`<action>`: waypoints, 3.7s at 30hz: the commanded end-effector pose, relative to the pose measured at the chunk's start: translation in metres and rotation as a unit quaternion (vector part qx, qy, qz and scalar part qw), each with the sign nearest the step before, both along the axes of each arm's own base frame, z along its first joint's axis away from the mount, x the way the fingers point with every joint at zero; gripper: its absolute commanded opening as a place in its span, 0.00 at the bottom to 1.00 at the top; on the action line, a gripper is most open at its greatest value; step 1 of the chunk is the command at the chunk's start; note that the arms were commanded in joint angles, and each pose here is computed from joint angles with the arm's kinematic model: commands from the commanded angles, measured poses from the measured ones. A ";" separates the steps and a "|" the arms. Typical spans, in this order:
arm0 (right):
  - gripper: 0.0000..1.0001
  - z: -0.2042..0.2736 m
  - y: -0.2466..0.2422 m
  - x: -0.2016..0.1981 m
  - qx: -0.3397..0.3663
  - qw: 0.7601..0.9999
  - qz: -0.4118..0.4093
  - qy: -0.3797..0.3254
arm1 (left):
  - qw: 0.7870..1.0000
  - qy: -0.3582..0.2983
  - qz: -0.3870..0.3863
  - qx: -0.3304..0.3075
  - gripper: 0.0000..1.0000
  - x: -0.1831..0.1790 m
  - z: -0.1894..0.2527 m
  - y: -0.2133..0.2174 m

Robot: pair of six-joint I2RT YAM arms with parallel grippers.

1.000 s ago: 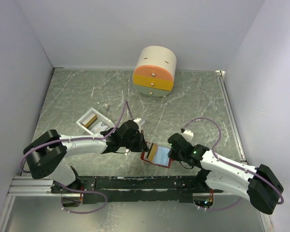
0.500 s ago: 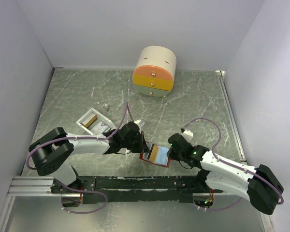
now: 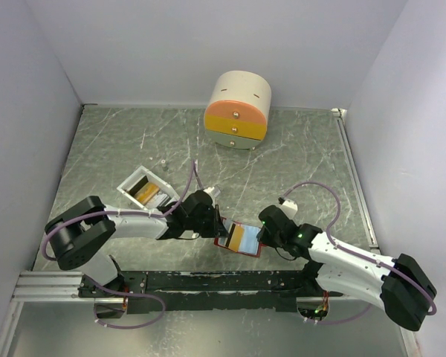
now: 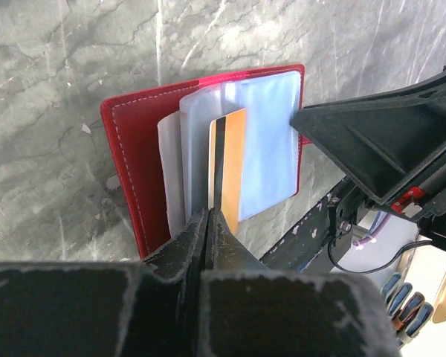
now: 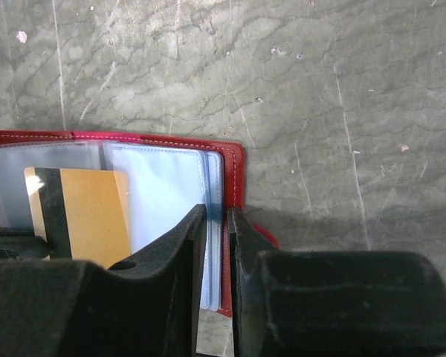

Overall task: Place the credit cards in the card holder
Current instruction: Insert the credit card into the card holder.

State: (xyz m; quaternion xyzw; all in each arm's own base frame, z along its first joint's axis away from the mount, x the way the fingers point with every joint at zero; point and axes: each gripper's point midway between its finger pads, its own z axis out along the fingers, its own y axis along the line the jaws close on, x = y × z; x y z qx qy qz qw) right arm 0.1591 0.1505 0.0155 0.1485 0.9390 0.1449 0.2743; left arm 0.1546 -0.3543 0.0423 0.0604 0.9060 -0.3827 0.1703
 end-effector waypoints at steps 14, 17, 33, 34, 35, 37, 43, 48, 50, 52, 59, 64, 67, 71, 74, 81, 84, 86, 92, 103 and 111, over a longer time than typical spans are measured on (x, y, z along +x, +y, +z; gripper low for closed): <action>0.17 -0.014 -0.003 -0.015 0.000 0.999 0.004 0.039 | 1.000 0.006 0.004 0.030 0.07 0.000 -0.021 -0.003; 0.20 -0.003 0.000 -0.013 0.004 0.999 0.004 0.035 | 1.000 0.009 0.005 0.028 0.07 -0.004 -0.023 -0.004; 0.26 -0.003 0.000 -0.021 0.018 0.999 0.007 0.045 | 0.997 -0.003 0.063 0.048 0.07 0.006 -0.022 0.010; 0.26 -0.003 0.000 -0.021 0.019 0.999 0.007 0.045 | 0.997 -0.004 0.068 0.046 0.07 0.007 -0.020 0.011; 0.26 -0.003 0.000 -0.021 0.018 0.999 0.007 0.046 | 0.996 -0.004 0.072 0.045 0.07 0.008 -0.020 0.012; 0.26 -0.001 0.000 -0.021 0.020 0.999 0.006 0.043 | 0.996 -0.009 0.078 0.044 0.07 0.010 -0.017 0.013; 0.25 -0.003 0.001 -0.023 0.031 0.999 0.006 0.043 | 0.996 -0.007 0.073 0.042 0.07 0.010 -0.020 0.008; 0.25 -0.006 0.006 -0.024 0.042 0.998 0.006 0.050 | 0.997 -0.005 0.070 0.044 0.07 0.007 -0.022 0.004; 0.25 -0.006 0.009 -0.025 0.048 0.997 0.007 0.053 | 0.996 -0.008 0.070 0.046 0.07 0.008 -0.021 0.002; 0.25 -0.007 0.011 -0.025 0.055 0.997 0.006 0.055 | 0.996 -0.008 0.071 0.047 0.07 0.007 -0.021 -0.001; 0.24 -0.010 0.014 -0.027 0.072 0.996 -0.002 0.060 | 0.996 -0.005 0.082 0.044 0.07 0.003 -0.023 -0.004; 0.24 -0.012 0.013 -0.029 0.075 0.995 -0.005 0.061 | 0.997 -0.003 0.075 0.035 0.07 -0.002 -0.023 -0.009; 0.24 -0.010 0.014 -0.028 0.079 0.995 -0.005 0.059 | 0.997 -0.005 0.067 0.028 0.07 -0.003 -0.020 -0.014; 0.24 -0.008 0.017 -0.026 0.086 0.995 -0.002 0.052 | 0.998 -0.007 0.056 0.021 0.07 -0.005 -0.017 -0.020; 0.23 -0.007 0.020 -0.024 0.091 0.995 0.003 0.049 | 0.998 -0.005 0.055 0.023 0.07 -0.007 -0.018 -0.021; 0.22 -0.006 0.024 -0.021 0.096 0.995 0.010 0.041 | 0.999 0.002 0.046 0.023 0.07 -0.013 -0.017 -0.026; 0.22 -0.005 0.022 -0.019 0.090 0.995 0.008 0.038 | 0.998 -0.003 0.049 0.040 0.15 -0.012 -0.017 -0.022; 0.22 -0.004 0.021 -0.019 0.086 0.996 0.007 0.036 | 0.997 -0.009 0.060 0.047 0.24 -0.009 -0.014 -0.016; 0.22 -0.005 0.019 -0.020 0.088 0.996 0.008 0.034 | 0.996 -0.026 0.080 0.042 0.43 -0.004 0.000 -0.007; 0.21 -0.001 0.022 -0.016 0.084 0.996 0.015 0.028 | 0.996 -0.048 0.071 0.005 0.51 -0.001 0.016 -0.017; 0.21 -0.001 0.024 -0.015 0.085 0.996 0.019 0.028 | 0.997 -0.039 0.056 0.021 0.48 -0.002 0.001 -0.022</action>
